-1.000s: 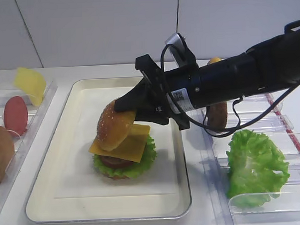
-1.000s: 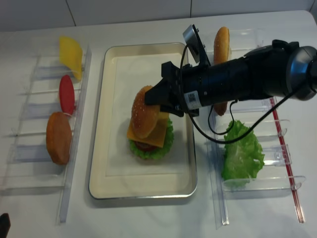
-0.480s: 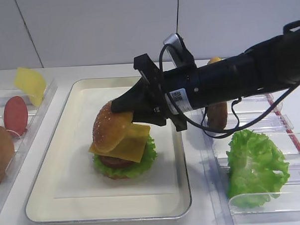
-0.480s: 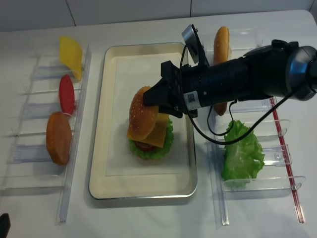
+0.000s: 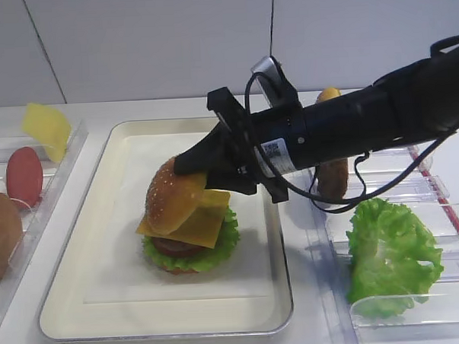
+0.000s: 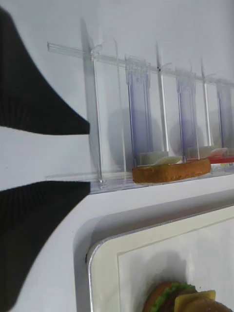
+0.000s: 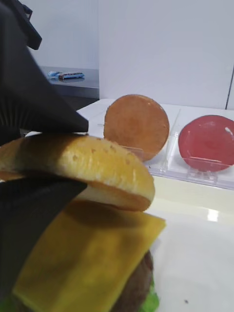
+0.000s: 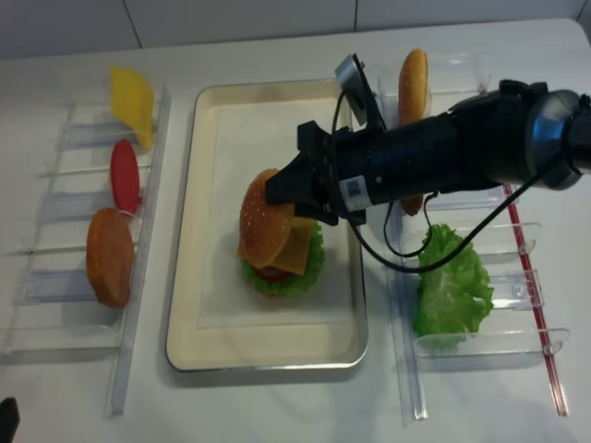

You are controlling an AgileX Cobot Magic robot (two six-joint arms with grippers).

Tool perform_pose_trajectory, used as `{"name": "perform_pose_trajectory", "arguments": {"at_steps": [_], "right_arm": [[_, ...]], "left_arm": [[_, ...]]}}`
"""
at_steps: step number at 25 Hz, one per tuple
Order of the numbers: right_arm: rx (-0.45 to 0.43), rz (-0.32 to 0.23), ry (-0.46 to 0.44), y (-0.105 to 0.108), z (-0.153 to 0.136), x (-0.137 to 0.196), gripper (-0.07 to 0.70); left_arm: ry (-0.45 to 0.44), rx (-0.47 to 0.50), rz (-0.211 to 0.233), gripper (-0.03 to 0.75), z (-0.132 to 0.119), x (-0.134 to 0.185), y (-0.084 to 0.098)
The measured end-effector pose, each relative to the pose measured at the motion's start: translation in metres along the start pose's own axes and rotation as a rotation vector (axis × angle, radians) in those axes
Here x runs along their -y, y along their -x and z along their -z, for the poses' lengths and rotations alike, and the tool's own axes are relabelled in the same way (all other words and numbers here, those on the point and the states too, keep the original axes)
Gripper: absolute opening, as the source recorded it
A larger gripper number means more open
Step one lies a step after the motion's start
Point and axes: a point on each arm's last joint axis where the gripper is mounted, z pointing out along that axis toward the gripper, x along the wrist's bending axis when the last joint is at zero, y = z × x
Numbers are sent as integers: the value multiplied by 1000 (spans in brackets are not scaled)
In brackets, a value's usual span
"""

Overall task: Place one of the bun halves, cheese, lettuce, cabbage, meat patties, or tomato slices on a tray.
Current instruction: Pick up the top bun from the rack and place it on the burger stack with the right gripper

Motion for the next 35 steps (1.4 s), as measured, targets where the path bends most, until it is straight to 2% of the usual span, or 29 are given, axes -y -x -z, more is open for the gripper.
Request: {"name": "perform_pose_trajectory", "arguments": {"at_steps": [6, 12, 35], "right_arm": [[20, 5, 0, 4, 3, -2, 215], [13, -22, -17, 10, -1, -2, 215], [78, -33, -46, 15, -1, -1, 218]], "left_arm": [[0, 0, 0, 216, 0, 0, 0], [0, 0, 0, 216, 0, 0, 0], [0, 0, 0, 216, 0, 0, 0]]}}
